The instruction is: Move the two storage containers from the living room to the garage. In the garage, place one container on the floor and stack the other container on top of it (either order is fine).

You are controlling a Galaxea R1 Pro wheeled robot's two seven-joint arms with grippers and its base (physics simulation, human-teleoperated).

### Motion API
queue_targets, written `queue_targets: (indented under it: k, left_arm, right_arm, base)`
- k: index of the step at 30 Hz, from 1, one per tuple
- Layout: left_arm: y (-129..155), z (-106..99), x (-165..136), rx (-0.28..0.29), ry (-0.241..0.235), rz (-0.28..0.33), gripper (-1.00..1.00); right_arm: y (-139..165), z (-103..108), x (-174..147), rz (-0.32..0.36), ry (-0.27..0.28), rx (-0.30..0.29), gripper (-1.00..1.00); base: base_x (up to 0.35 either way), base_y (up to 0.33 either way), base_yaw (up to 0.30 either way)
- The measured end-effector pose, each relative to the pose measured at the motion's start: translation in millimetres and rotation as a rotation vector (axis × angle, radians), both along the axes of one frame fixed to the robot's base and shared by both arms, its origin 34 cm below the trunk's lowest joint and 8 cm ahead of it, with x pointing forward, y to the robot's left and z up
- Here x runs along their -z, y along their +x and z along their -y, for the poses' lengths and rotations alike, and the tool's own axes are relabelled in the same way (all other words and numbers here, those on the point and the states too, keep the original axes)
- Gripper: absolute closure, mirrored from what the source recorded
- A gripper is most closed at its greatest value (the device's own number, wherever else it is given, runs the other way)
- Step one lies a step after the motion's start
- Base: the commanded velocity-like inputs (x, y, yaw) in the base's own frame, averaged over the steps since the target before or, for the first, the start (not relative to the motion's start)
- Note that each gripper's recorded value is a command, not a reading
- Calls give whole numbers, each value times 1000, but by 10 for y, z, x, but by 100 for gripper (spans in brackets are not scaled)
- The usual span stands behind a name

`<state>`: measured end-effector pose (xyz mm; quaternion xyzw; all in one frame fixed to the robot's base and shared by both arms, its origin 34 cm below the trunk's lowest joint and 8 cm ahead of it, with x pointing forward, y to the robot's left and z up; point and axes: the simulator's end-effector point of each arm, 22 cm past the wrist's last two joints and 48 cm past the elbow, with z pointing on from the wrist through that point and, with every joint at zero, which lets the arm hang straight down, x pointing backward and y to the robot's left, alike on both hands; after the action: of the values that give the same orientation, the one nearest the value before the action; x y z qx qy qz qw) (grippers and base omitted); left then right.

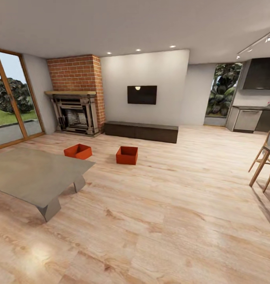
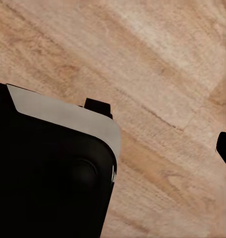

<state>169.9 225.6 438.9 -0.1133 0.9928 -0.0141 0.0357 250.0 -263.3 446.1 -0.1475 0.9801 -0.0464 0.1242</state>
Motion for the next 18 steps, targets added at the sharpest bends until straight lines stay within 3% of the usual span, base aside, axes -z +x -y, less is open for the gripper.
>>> queue_targets:
  k: [18]
  left_arm:
    - [0,0,0,0,0,0,-100]
  right_arm:
    - [1,2,0,0,-1,0,-100]
  base:
    - [323,0,0]
